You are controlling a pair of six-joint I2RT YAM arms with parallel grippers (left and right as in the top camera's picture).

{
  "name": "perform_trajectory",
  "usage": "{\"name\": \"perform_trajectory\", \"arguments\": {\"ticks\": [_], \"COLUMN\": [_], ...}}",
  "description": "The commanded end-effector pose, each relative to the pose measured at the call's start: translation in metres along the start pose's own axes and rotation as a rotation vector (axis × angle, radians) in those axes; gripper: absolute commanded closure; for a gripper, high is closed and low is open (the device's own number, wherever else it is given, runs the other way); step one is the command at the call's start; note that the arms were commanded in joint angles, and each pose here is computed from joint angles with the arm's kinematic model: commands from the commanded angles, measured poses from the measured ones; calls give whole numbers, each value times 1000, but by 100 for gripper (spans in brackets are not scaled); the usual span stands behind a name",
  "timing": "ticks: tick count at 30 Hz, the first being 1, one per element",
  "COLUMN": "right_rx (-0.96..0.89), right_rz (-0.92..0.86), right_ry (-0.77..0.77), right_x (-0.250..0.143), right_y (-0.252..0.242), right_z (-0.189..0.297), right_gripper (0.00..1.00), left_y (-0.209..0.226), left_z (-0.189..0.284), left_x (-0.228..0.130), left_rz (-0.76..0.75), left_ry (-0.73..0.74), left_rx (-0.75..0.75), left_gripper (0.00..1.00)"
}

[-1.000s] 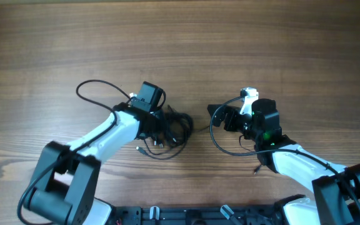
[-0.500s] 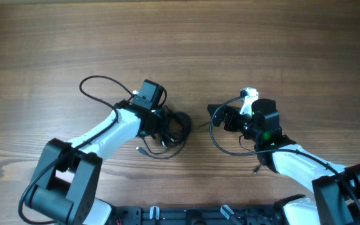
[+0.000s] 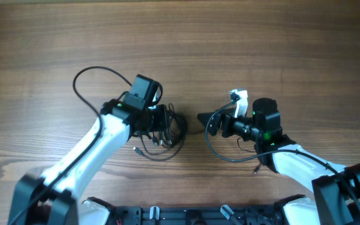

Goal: Untangle cables

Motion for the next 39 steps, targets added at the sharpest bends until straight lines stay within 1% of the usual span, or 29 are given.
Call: {"name": "perform_trajectory", "arguments": {"ticks": [1, 7, 10, 13, 15, 16, 17, 18, 19, 20, 22, 23, 26, 27, 28, 29, 30, 32, 33, 35, 37, 39], "right_rx": [133, 167, 268, 283, 296, 295, 289, 288, 288, 288, 301, 322, 410, 440, 462, 490, 516, 565, 584, 596, 590, 595], "right_rz": [48, 63, 122, 153, 164, 150, 139, 132, 128, 125, 117, 103, 89, 83, 83, 90, 100, 105, 98, 94, 80, 101], "right_ry": [91, 103, 148, 141, 128, 121, 116, 117, 118, 118, 130, 151, 219, 236, 245, 259, 276, 324, 353, 370, 368, 357], "right_x": [-7, -10, -17, -20, -18, -17, -16, -16, -16, -16, -15, -15, -12, -9, -7, -6, -6, -9, -11, -13, -12, -10], "right_y": [11, 8, 21, 26, 30, 30, 30, 30, 30, 30, 29, 28, 26, 24, 22, 23, 24, 28, 30, 31, 31, 32], "right_z": [-4, -13, -19, -24, -24, -24, -25, -25, -25, -24, -22, -19, -6, 1, 6, 10, 13, 17, 18, 19, 19, 19], "right_gripper": [0, 0, 0, 2, 18, 33, 44, 66, 82, 95, 96, 96, 96, 96, 96, 96, 96, 96, 96, 96, 96, 96], "left_y": [-20, -35, -38, -45, -48, -49, -50, -51, -50, -50, -49, -45, -22, -7, 2, 9, 12, 9, 3, -5, -12, -18], "left_z": [35, 65, 76, 83, 86, 87, 88, 88, 88, 87, 87, 85, 77, 75, 75, 76, 76, 75, 72, 66, 57, 41], "left_x": [6, 4, 2, 1, 0, -1, -1, -2, -2, -3, -4, -5, -10, -11, -12, -11, -10, -3, 5, 13, 19, 19], "left_rz": [-67, -124, -138, -158, -168, -171, -173, -174, -173, -173, -214, -244, -229, -207, -196, -188, -183, -177, -140, -135, -154, -175], "left_ry": [-90, -165, -193, -204, -203, -200, -197, -194, -191, -189, -189, -190, -174, -173, -175, -183, -193, -226, -262, -293, -299, -256], "left_rx": [-155, -281, -313, -376, -412, -428, -437, -443, -442, -441, -428, -387, -153, 1, 97, 171, 207, 183, 146, 111, 97, 79], "left_gripper": [96, 96, 96, 96, 96, 96, 96, 96, 96, 96, 96, 96, 96, 96, 96, 96, 96, 96, 96, 96, 91, 86]}}
Point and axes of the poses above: each gripper's point midway between its finger pads, its own z axis back along the fingers, its own y axis along the line the jaws close on, x = y × z, the point moved 8 cm from there along z, back along the fingers, and after that the axes turned 12 degrees about -z, right-handed, at the moved point
